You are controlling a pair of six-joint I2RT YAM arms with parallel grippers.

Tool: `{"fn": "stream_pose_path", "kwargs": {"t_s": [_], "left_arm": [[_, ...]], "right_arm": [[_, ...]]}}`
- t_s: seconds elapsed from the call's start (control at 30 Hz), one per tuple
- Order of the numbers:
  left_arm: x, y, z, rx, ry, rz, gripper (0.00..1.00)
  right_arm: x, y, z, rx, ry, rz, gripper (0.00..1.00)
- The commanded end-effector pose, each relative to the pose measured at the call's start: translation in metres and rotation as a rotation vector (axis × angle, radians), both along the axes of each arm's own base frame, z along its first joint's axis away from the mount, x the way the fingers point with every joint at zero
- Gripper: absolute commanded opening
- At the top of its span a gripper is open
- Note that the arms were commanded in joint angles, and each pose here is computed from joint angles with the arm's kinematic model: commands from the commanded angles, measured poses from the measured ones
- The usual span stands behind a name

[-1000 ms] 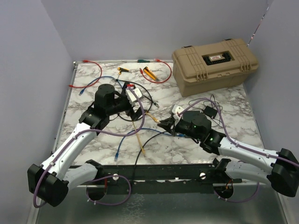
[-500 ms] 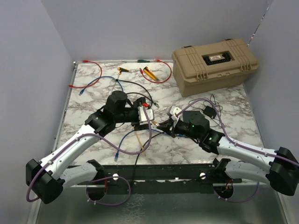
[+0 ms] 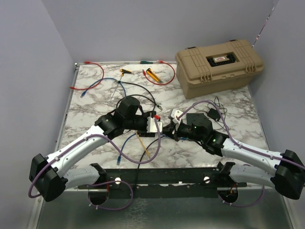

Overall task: Insert the plug into the switch port
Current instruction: Pick up the connector from the center of the board.

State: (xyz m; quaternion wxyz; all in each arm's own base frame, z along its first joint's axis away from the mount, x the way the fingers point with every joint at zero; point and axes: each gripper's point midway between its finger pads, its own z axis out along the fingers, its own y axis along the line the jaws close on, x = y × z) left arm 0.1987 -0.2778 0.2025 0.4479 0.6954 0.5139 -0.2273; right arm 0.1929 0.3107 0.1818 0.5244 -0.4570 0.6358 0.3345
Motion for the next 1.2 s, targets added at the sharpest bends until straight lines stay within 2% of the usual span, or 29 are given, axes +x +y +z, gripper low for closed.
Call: {"fn": "stream_pose_path", "kwargs": {"t_s": [0.0,0.2,0.63,1.17], "left_arm": [[-0.004,-0.002,-0.002,0.015,-0.008,-0.036,0.56],[-0.011,-0.005,-0.004,0.008,0.029,-0.068,0.49],[-0.03,-0.014,-0.006,-0.009,0.134,-0.159,0.47],[-0.035,-0.017,-0.004,-0.018,0.17,-0.184,0.39]], "right_arm": [[-0.006,0.001,0.008,-0.006,-0.015,0.043,0.01],[-0.012,0.001,0.009,-0.003,-0.031,0.082,0.01],[-0.014,-0.01,0.007,-0.039,-0.204,0.122,0.01],[-0.012,-0.012,0.001,-0.063,-0.219,0.119,0.01]]}}
